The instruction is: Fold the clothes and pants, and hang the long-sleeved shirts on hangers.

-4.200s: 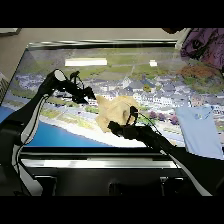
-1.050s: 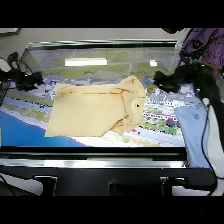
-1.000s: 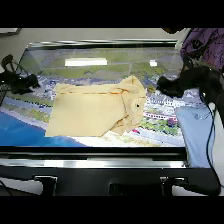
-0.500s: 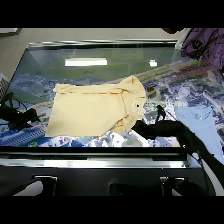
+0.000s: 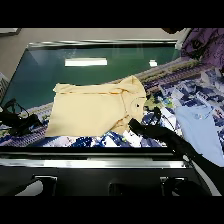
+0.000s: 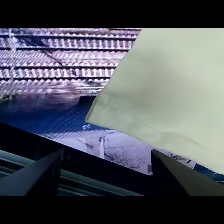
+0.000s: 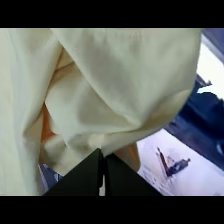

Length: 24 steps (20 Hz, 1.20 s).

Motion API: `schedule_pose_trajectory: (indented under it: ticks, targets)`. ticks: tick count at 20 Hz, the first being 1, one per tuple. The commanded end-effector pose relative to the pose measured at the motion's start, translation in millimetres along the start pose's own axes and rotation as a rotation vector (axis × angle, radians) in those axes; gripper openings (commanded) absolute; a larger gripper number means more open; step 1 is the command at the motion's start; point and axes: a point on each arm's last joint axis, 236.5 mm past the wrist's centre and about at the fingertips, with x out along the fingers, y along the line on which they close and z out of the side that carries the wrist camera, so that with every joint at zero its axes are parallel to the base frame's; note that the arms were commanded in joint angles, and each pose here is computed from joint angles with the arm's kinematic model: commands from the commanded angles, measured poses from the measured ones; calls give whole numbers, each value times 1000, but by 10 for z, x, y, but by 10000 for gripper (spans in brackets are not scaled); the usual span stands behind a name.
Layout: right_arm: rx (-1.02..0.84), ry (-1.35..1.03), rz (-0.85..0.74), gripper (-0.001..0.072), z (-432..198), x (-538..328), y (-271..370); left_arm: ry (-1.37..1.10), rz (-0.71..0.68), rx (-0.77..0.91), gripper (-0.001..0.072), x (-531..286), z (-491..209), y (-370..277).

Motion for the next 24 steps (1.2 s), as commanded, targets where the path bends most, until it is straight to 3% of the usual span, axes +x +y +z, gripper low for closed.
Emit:
schedule_pose_trajectory:
  ticks: [1,6,16,17,18,21,24]
  targets:
    - [-39,-21,22,26,39,-85,106,-17,-66,-5,625,159,29,53]
    - [-78,7,68,26,-62,-308,282,-40,-278,-91,625,398,8,86]
    - [-130,-5,107,26,-34,-477,475,74,-326,-13,579,806,-113,-249]
    - [-143,-21,117,26,15,-525,546,72,-342,-17,335,802,-104,-305]
    - [-155,-40,121,26,75,-572,613,59,-373,-22,14,760,-64,-380]
    - [-260,-147,112,25,424,-809,927,-45,-475,-18,13,386,256,-658]
    - [-390,-329,74,25,1065,-1401,1354,-289,-508,97,12,-558,798,-932]
